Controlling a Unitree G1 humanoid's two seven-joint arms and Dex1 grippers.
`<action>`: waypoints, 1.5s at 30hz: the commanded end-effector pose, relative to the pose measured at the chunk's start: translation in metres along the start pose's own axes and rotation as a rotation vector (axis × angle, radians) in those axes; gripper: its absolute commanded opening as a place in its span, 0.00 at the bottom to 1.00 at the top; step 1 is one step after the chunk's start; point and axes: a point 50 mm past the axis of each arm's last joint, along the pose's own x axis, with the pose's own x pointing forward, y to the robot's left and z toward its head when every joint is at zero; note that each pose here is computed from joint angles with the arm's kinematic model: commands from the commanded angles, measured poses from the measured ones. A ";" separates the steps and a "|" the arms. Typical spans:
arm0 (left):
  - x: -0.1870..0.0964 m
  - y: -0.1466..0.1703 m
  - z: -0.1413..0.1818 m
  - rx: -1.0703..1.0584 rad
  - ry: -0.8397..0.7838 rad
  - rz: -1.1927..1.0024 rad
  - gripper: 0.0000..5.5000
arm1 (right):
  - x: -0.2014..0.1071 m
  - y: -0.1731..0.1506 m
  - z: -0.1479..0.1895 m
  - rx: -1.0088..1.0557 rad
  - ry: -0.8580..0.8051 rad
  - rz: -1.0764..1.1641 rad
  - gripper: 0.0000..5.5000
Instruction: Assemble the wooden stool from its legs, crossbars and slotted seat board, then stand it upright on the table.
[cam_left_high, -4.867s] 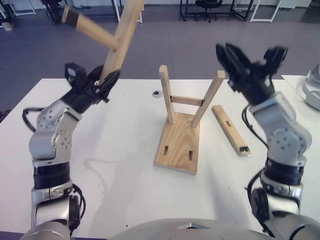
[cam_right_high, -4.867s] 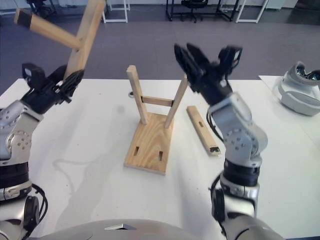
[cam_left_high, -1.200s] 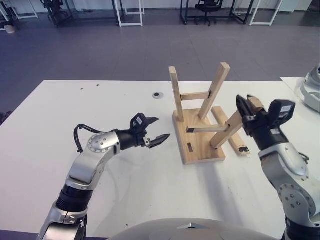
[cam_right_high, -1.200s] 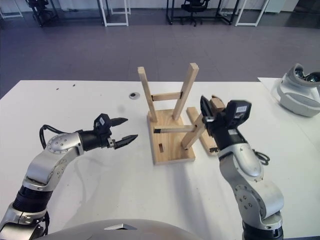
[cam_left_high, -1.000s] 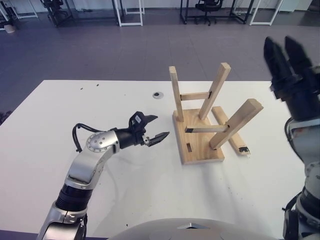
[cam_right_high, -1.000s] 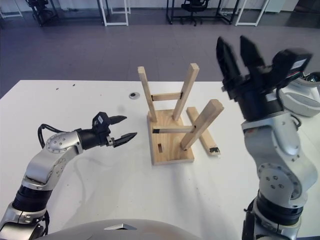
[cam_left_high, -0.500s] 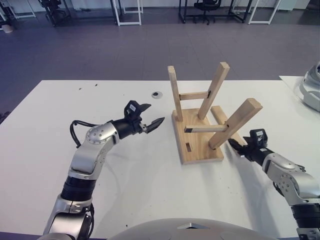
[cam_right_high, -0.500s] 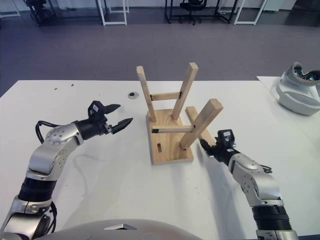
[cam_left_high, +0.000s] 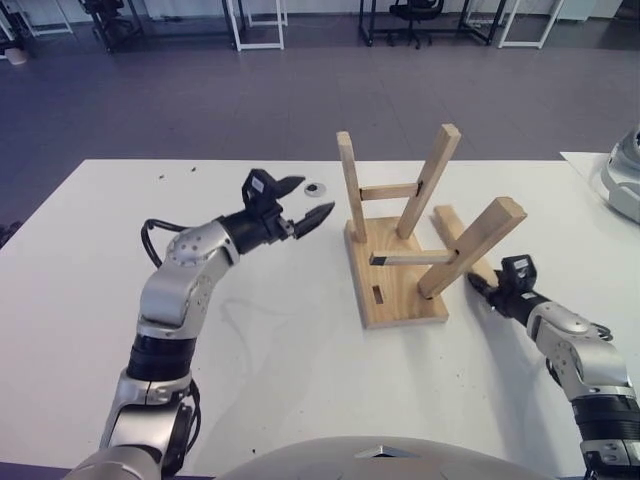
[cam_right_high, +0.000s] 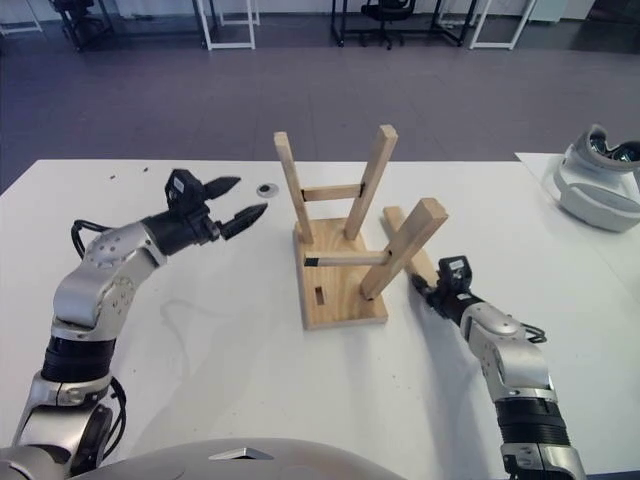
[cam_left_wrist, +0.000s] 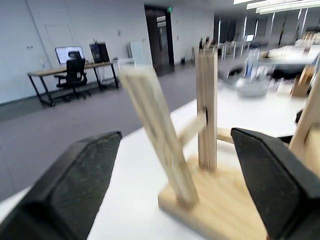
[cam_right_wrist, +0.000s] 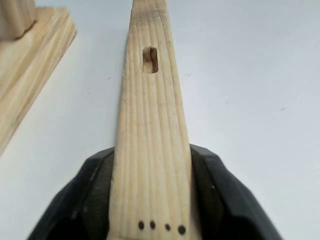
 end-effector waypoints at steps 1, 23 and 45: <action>0.027 0.003 0.048 -0.191 -0.255 -0.042 0.73 | -0.014 -0.002 0.117 -0.311 -0.488 0.033 0.37; 0.049 -0.005 0.107 -0.579 -0.549 -0.241 0.40 | -0.056 0.121 0.189 -0.623 -0.937 0.551 0.37; -0.041 0.015 0.063 -0.331 -0.179 0.006 0.19 | -0.034 0.019 0.162 -0.548 -0.470 0.166 0.68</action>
